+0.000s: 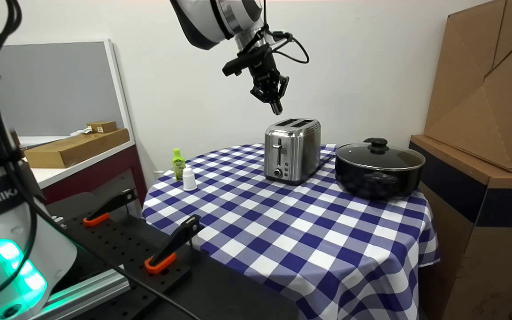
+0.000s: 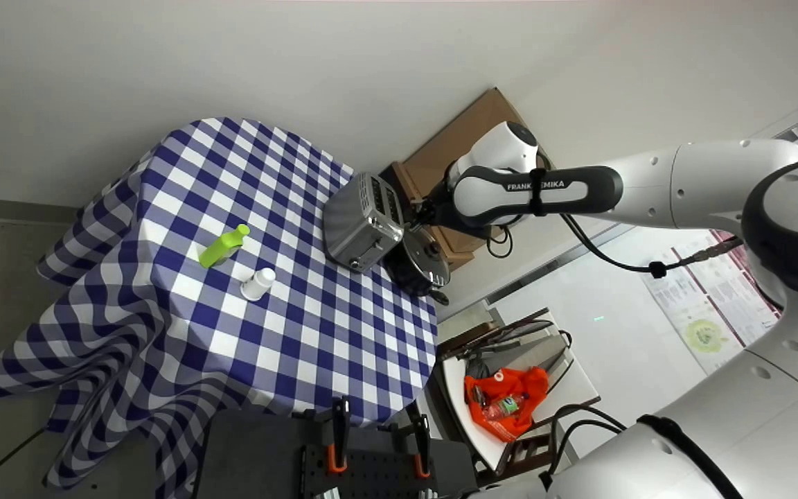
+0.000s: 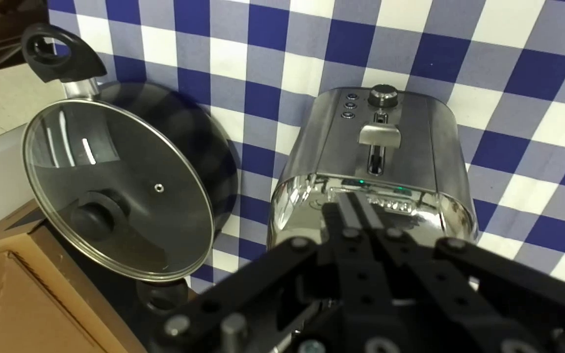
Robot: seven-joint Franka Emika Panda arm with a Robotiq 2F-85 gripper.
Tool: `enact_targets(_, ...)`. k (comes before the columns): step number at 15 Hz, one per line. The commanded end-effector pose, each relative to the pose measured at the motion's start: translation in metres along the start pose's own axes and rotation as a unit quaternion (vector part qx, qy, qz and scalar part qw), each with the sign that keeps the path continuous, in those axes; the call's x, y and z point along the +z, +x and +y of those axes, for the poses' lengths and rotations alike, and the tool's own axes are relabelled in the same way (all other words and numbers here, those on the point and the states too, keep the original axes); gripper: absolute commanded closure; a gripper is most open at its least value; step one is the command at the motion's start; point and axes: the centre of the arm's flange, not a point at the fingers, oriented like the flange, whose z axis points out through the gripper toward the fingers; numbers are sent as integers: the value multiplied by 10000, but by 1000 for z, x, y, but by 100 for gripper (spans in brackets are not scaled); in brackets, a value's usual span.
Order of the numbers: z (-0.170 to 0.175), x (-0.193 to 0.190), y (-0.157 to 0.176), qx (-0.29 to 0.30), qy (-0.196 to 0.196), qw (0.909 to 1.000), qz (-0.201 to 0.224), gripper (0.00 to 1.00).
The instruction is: Turn on the toaster
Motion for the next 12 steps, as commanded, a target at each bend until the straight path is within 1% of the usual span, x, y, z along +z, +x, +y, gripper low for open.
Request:
enact_targets(1, -8, 19, 2, -89, -93, 9999, 20, 100)
enact_targets(5, -13, 40, -2, -173, -146, 9997, -48, 100)
enact_targets(12, -20, 71, -1, -347, -249, 9991, 0, 100)
